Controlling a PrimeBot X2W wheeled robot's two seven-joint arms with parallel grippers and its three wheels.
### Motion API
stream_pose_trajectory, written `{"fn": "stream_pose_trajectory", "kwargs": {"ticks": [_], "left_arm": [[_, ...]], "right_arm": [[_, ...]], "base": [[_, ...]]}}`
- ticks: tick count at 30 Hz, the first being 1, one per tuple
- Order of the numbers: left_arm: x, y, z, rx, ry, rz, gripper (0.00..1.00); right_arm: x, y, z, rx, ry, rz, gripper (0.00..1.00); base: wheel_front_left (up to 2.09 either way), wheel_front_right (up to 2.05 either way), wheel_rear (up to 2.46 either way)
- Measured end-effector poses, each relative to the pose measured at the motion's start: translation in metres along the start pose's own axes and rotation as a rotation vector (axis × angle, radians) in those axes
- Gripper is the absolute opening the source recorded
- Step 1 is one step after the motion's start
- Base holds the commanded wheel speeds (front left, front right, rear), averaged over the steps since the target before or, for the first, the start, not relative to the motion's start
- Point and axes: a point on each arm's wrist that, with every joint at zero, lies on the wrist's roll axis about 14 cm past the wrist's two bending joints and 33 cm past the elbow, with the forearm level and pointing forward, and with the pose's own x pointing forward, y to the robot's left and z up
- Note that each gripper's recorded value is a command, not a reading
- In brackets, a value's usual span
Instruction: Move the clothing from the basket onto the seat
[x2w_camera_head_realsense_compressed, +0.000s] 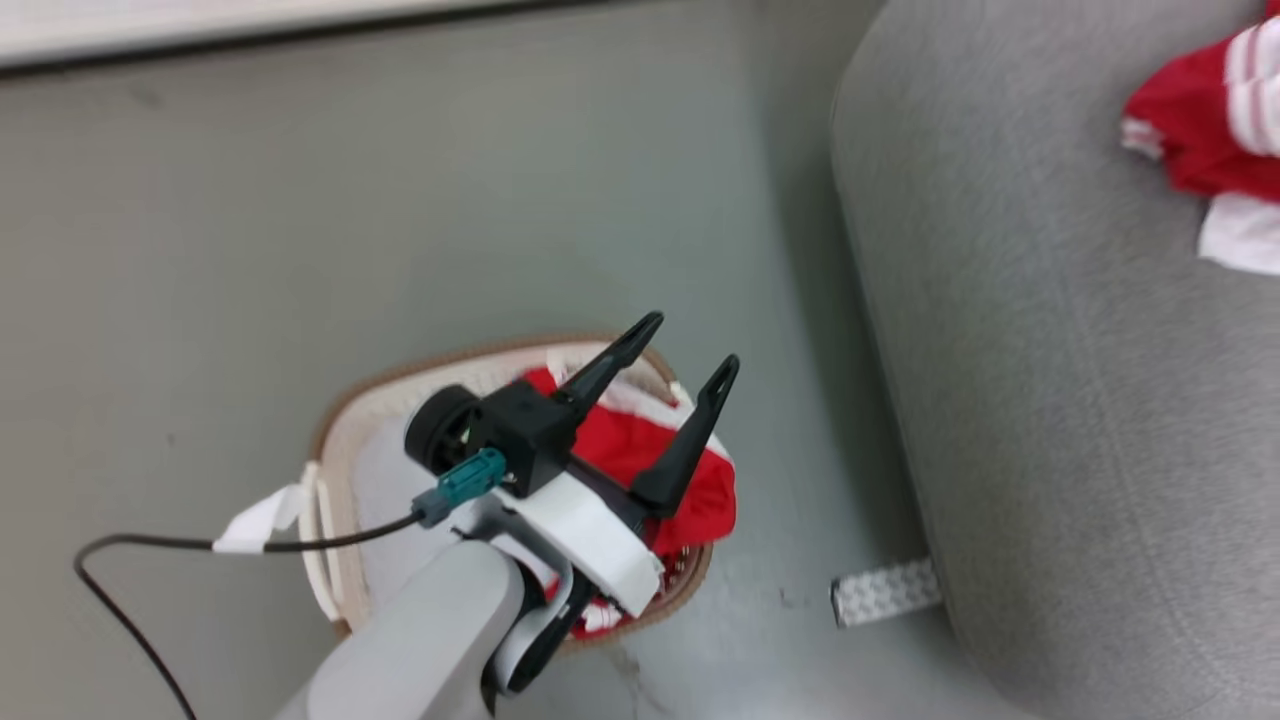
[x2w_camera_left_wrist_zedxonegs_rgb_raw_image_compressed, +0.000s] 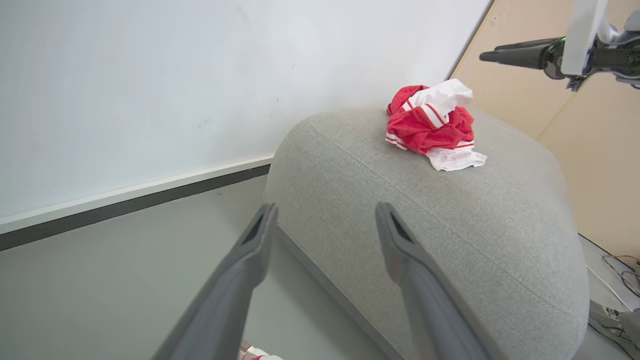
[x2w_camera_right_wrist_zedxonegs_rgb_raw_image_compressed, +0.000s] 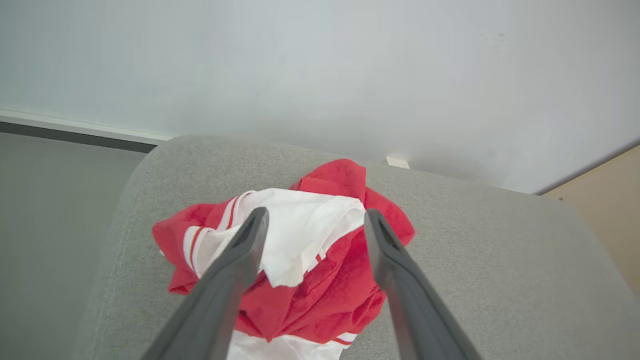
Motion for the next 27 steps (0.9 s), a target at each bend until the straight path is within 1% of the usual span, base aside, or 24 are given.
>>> {"fn": "stream_pose_trajectory", "kwargs": {"ticks": [5,10,12,15,18,21,22,25,27], "left_arm": [[-0.011,-0.014,0.033,0.036,-0.060,0.025,1.00],[-0.027,-0.022,0.067,0.072,-0.123,0.076,1.00],[-0.036,-0.021,0.078,0.089,-0.146,0.108,1.00],[-0.053,-0.015,0.094,0.113,-0.185,0.175,1.00],[-0.075,-0.003,0.103,0.119,-0.207,0.264,1.00],[-0.100,0.018,0.113,0.163,-0.230,0.378,1.00],[-0.109,0.026,0.117,0.190,-0.236,0.417,1.00],[-0.135,0.041,0.122,0.195,-0.253,0.507,1.00],[-0.151,0.049,0.128,0.201,-0.270,0.560,1.00]], "right_arm": [[-0.040,0.004,0.050,-0.023,-0.160,0.054,1.00],[-0.089,0.010,0.112,-0.031,-0.431,0.101,1.00],[-0.106,0.014,0.124,-0.015,-0.512,0.120,1.00],[-0.130,0.027,0.140,0.039,-0.630,0.167,1.00],[-0.147,0.044,0.144,0.074,-0.699,0.220,1.00],[-0.157,0.065,0.143,0.119,-0.743,0.277,1.00],[-0.159,0.074,0.140,0.133,-0.751,0.301,1.00],[-0.163,0.094,0.125,0.160,-0.755,0.343,1.00],[-0.165,0.103,0.114,0.185,-0.757,0.352,1.00]], "base": [[0.00,0.00,0.00],[0.00,0.00,0.00],[0.00,0.00,0.00],[0.00,0.00,0.00],[0.00,0.00,0.00],[0.00,0.00,0.00],[0.00,0.00,0.00],[0.00,0.00,0.00],[0.00,0.00,0.00]]}}
